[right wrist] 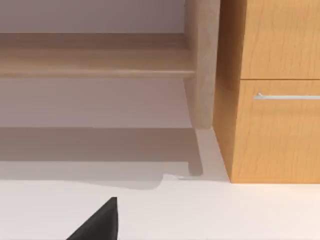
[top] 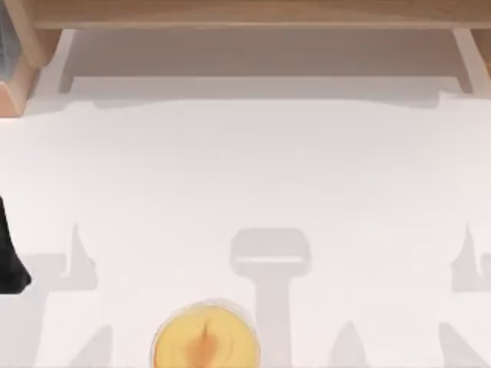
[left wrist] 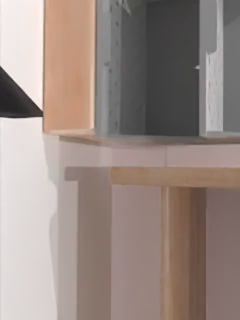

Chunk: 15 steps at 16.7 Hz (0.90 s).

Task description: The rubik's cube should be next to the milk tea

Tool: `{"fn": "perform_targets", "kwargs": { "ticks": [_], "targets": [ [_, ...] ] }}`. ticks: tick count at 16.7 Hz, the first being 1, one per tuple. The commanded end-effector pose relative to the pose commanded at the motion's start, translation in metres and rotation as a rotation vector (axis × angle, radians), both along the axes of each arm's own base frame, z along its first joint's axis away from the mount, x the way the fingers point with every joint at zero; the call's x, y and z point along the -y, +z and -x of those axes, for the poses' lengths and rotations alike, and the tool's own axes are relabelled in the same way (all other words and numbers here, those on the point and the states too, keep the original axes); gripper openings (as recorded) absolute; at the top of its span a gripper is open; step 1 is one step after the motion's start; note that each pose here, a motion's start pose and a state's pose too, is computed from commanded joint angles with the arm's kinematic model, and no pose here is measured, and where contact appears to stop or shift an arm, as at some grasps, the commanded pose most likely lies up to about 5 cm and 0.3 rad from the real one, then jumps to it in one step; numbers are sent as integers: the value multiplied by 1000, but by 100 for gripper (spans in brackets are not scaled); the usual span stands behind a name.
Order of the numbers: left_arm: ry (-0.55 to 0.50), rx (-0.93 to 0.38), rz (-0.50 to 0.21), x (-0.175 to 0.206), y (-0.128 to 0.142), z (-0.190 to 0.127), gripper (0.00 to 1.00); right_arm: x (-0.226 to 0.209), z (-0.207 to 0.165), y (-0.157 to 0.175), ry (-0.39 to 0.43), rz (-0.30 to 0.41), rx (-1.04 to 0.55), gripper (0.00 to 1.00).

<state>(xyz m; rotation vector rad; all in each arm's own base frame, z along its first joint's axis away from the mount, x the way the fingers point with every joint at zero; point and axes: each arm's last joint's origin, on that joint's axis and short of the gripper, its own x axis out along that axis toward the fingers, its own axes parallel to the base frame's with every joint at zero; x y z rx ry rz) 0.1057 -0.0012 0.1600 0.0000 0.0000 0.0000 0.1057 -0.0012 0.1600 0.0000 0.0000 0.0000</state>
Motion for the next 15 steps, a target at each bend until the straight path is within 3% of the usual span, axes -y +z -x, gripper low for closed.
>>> {"fn": "perform_targets", "kwargs": {
  "ticks": [3, 6, 11, 15],
  "targets": [
    [-1, 0, 0, 0, 3, 0, 100, 0, 0, 0, 0, 0, 0, 100],
    [-6, -1, 1, 4, 26, -2, 100, 0, 0, 0, 0, 0, 0, 100],
    [-23, -1, 1, 17, 111, -27, 100, 0, 0, 0, 0, 0, 0, 100],
    [-30, -9, 1, 46, 185, -87, 100, 0, 0, 0, 0, 0, 0, 100]
  ]
}}
